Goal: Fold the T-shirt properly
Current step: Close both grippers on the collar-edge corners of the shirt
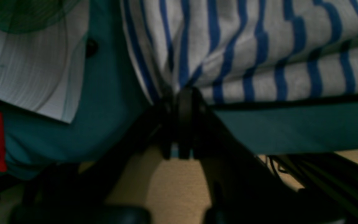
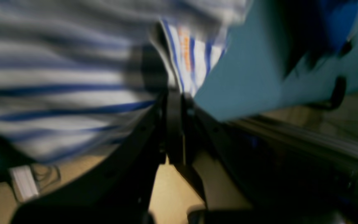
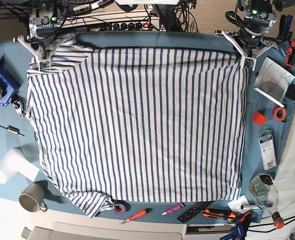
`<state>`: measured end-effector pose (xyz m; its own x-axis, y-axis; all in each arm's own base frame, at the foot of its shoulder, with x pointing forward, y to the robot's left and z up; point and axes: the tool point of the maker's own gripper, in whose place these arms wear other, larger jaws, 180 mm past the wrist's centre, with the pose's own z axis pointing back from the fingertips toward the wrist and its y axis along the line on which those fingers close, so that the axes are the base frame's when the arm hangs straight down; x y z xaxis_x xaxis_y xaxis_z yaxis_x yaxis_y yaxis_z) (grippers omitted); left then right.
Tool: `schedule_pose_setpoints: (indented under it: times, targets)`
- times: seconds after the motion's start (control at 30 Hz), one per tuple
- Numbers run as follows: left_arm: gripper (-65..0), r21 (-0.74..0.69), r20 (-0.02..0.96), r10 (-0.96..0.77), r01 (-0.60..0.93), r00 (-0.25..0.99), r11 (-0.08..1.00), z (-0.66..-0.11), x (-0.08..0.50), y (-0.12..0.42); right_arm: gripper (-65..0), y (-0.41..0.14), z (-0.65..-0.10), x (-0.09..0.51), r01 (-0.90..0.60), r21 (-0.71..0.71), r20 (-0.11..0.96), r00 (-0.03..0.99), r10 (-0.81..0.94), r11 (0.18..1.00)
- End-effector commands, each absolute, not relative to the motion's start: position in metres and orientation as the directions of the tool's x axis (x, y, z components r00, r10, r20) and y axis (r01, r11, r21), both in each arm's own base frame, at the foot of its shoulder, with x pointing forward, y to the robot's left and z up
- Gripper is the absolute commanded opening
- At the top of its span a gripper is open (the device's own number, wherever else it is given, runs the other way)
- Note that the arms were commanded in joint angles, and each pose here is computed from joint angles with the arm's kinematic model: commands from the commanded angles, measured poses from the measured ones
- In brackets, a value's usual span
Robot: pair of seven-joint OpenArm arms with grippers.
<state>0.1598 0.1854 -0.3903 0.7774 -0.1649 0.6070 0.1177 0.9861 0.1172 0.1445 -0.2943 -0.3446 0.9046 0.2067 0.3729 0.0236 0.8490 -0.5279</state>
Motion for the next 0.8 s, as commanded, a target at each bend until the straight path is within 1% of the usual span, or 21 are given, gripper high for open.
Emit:
schedule_pose_setpoints:
  times: [0.0,0.07,0.17,0.33,0.53,0.67,0.77]
  targets:
    - [-65.0,0.131,0.626,-0.172,0.115,0.760,0.985,-0.384,0.163,0.188,-65.0,-0.297,-0.329,0.150,0.035,-0.559,0.399,0.887,0.232,0.829]
    - [-65.0,0.132,0.626,-0.173,0.115,0.761,0.985,-0.384,0.163,0.188,-65.0,-0.296,-0.315,0.155,0.045,-0.580,0.423,0.870,0.253,0.813]
    - [-65.0,0.132,0.626,-0.173,0.115,0.761,0.985,-0.384,0.163,0.188,-65.0,-0.299,-0.309,0.156,0.050,-0.606,0.423,0.865,0.268,0.794]
    - [-65.0,0.132,0.626,-0.173,0.115,0.760,0.985,-0.384,0.163,0.188,-65.0,-0.301,-0.308,0.154,0.046,-0.617,0.415,0.867,0.276,0.786]
    - [-65.0,0.133,0.628,-0.175,0.117,0.758,0.984,-0.383,0.164,0.188,-65.0,-0.297,-0.303,0.163,0.047,-0.616,0.458,0.834,0.309,0.786]
    - [-65.0,0.125,0.635,-0.220,0.183,0.740,0.975,-0.381,0.169,0.178,-65.0,-0.297,-0.301,0.166,0.053,-0.616,0.472,0.824,0.314,0.786]
    - [-65.0,0.132,0.645,-0.214,0.170,0.734,0.977,-0.378,0.176,0.180,-65.0,-0.296,-0.296,0.174,0.077,-0.613,0.508,0.801,0.317,0.786]
